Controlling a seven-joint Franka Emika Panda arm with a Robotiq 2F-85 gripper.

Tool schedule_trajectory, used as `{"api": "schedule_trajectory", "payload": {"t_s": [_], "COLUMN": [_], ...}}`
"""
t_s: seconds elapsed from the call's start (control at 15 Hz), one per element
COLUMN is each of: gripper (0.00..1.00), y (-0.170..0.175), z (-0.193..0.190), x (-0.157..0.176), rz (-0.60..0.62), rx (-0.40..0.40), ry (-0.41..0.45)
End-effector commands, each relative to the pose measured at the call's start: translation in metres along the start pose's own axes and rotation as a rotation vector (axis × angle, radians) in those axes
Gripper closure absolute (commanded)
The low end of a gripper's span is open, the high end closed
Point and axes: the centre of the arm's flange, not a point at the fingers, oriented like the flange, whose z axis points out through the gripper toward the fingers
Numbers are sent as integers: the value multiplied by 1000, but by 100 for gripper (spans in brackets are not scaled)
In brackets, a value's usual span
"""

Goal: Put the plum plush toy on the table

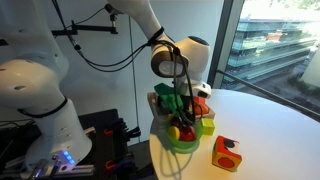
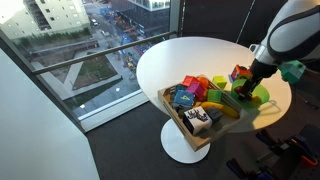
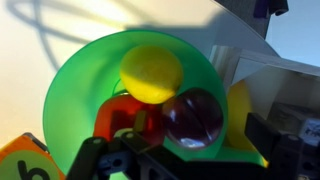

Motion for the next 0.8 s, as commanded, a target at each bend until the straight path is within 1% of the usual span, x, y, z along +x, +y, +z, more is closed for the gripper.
{"api": "schedule_trajectory", "payload": {"t_s": [0.0, 0.53, 0.6, 0.67, 0.73], "gripper": [0, 0, 25, 27, 34], "y": [10, 20, 20, 21, 21], "z": [-8, -10, -10, -9, -9], "x": [-2, -6, -6, -6, -6], "rz": [-1, 7, 6, 5, 6], "rx": [20, 25, 24, 24, 23], "ry": [11, 17, 17, 16, 15]}}
